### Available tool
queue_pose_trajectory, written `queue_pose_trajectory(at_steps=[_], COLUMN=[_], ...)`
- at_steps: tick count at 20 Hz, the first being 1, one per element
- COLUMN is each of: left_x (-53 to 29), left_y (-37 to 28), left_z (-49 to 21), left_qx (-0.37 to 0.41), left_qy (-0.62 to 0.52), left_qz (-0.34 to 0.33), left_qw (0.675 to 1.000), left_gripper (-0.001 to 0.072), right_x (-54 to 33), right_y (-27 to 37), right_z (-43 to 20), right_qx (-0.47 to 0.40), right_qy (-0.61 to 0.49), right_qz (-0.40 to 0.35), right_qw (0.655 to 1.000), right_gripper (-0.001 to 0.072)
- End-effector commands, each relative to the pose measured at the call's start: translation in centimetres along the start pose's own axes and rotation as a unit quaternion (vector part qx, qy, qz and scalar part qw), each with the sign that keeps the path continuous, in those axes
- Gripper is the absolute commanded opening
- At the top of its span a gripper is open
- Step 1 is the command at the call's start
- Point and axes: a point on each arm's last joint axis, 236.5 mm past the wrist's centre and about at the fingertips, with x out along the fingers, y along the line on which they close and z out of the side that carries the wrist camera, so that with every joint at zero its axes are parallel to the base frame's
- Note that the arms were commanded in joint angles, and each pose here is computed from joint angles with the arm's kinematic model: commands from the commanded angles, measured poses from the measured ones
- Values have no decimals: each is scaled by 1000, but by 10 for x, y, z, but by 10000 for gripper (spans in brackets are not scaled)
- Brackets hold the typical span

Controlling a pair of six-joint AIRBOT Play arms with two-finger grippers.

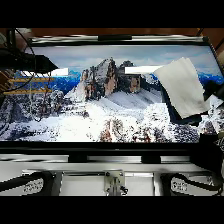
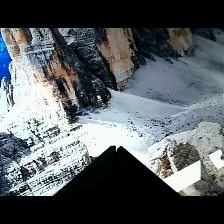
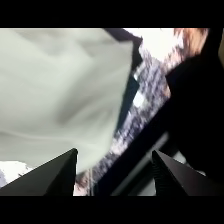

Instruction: Fold the shirts.

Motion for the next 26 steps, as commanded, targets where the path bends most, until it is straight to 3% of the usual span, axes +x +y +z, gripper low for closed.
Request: queue_pose_trajectory(at_steps=[1,3,4,5,6,10,26], left_x=[34,57,65,74,79,88,89], left_y=[38,51,48,41,36,36,35], left_z=[-32,-68,-81,-87,-89,-96,-96], left_qx=[29,46,49,42,34,12,12], left_qy=[84,171,201,210,213,221,222], left_qz=[103,168,178,175,174,177,176], left_qw=[991,970,962,961,961,959,959], left_gripper=[36,42,144,472,695,700,701], right_x=[-97,-124,-114,-93,-73,-29,-25], right_y=[69,138,165,185,198,231,236], right_z=[74,50,19,-14,-44,-118,-123], right_qx=[-80,-141,-181,-223,-259,-326,-330], right_qy=[-246,-275,-239,-188,-134,6,12], right_qz=[123,188,193,183,179,192,194], right_qw=[958,932,934,939,940,926,924], right_gripper=[574,575,575,576,576,576,576])
